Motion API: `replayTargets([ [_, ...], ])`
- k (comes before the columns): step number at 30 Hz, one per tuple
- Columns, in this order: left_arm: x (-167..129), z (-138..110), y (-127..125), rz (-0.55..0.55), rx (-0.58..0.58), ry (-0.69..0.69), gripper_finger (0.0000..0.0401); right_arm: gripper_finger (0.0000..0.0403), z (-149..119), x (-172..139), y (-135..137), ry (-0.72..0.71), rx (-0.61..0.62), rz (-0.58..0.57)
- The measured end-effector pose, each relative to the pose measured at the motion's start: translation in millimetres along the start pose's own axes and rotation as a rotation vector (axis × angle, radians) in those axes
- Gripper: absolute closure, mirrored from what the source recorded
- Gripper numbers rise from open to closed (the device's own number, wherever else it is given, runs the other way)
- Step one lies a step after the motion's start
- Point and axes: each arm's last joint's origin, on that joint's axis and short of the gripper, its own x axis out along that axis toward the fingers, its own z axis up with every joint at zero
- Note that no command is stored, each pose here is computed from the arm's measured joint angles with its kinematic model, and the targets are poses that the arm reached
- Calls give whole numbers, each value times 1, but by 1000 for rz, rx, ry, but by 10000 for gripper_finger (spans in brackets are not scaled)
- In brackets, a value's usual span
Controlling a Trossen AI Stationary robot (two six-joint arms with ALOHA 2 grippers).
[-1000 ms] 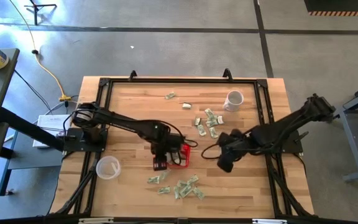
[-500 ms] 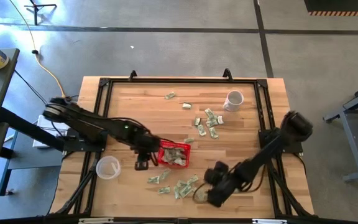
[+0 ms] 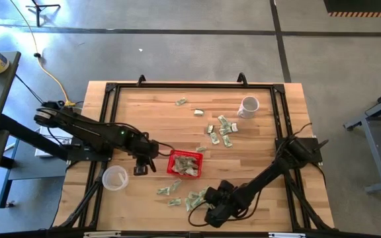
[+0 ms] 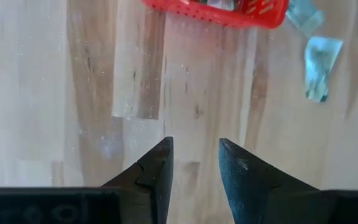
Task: Pick and place Stevia / Truvia into bins
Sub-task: Put the green stevia packet into the red basket
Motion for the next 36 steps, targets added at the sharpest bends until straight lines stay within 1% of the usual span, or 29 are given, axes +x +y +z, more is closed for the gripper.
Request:
replayTargets([
  [3,-2,-3,1,6,30,15,238,117,-2,6,0,9,43,-7],
  [6,-2,-4,2,11,49,30,239,159,0,8,-3,15,80,-27],
  [9,-3,-4,2,10,68,22,242,230,3,9,-7,43,102,-54],
  [14,-3,-5,2,17,88,31,242,369,7,11,-14,118,98,-75],
  [15,-3,-5,2,18,90,32,243,385,9,10,-15,136,112,-70],
  [16,-3,-5,2,18,90,32,243,392,11,8,-16,149,129,-60],
  [19,-3,-6,2,21,90,42,244,385,22,-7,-20,135,173,-51],
  [20,-3,-7,3,23,90,48,244,387,26,-15,-23,106,177,-56],
  [23,0,-8,3,16,77,50,245,399,52,-57,-32,-51,202,-48],
  [24,2,-10,3,10,63,55,245,397,61,-70,-38,-105,211,-63],
  [26,8,-14,3,-19,26,45,245,393,79,-83,-55,-164,195,-106],
  [27,10,-15,3,-44,3,33,245,394,90,-85,-61,-183,189,-108],
  [29,15,-17,2,-107,-55,-3,245,399,115,-85,-71,-215,168,-54],
  [31,17,-17,0,-176,-117,-40,245,400,138,-81,-78,-233,128,18],
  [33,17,-16,-4,-245,-151,-67,245,393,157,-72,-81,-243,92,126],
  [34,16,-16,-7,-268,-158,-68,245,388,163,-66,-82,-242,84,157],
  [36,15,-15,-15,-307,-165,-90,245,376,167,-55,-86,-217,90,164],
])
